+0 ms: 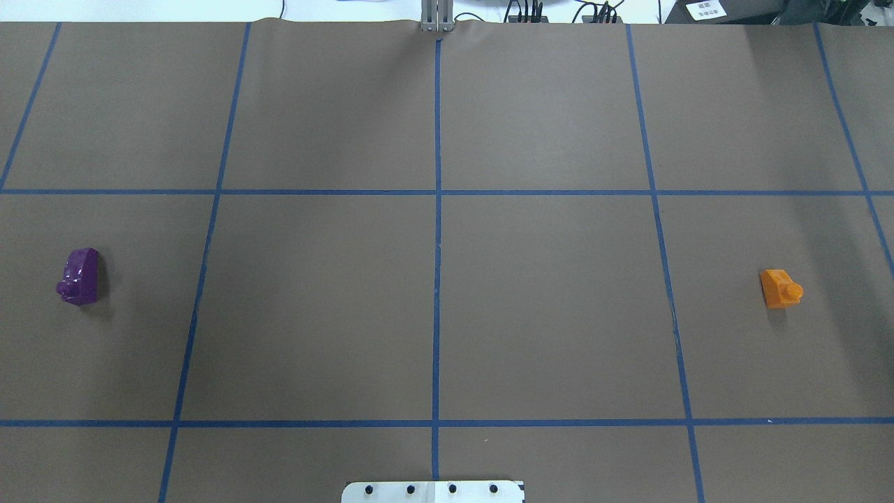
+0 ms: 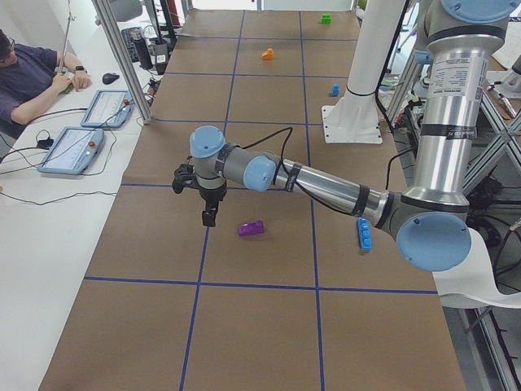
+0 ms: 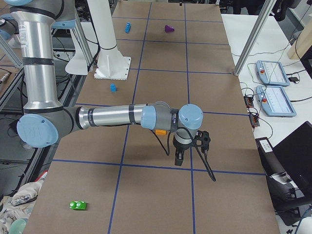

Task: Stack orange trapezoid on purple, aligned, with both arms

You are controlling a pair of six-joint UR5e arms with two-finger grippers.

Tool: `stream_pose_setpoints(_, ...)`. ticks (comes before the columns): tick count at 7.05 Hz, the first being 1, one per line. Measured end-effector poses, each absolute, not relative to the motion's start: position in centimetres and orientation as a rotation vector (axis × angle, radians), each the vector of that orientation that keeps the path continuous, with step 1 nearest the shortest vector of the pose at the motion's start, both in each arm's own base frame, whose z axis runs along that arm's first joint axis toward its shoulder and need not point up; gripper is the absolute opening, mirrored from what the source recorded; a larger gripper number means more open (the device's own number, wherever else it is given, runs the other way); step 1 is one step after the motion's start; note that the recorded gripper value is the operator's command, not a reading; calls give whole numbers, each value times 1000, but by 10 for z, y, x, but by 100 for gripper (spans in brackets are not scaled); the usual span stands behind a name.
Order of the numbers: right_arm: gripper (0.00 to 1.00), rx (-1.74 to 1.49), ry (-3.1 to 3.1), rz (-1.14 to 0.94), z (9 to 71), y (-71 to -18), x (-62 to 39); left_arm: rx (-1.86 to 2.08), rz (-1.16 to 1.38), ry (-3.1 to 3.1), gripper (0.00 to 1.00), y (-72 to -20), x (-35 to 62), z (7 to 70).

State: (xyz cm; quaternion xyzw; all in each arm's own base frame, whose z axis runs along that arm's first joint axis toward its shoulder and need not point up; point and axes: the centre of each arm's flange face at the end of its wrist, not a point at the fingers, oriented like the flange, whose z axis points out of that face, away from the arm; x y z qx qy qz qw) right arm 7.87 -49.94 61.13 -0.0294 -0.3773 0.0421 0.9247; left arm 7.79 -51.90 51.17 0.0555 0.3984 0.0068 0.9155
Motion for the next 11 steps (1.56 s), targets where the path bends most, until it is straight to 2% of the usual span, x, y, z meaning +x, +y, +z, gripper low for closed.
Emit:
stream_pose_setpoints(3,100,-63,-774,83,612,-499,77,96,-140,781,100,-463,174,549)
stream_pose_setpoints(7,100,-64,-774,79,612,-499,75,17,-101,740,100,-433,238,576)
stream_pose_setpoints(8,100,-59,-774,76,611,-500,75,4,-92,732,75,-431,245,583)
stream_pose_setpoints(9,100,-50,-774,73,610,-501,74,-3,-88,727,42,-430,248,586)
stream_pose_setpoints(10,100,-46,-774,71,610,-501,74,-8,-87,724,19,-430,249,589)
stream_pose_setpoints(11,100,-44,-774,70,609,-501,74,-12,-88,720,0,-430,250,592)
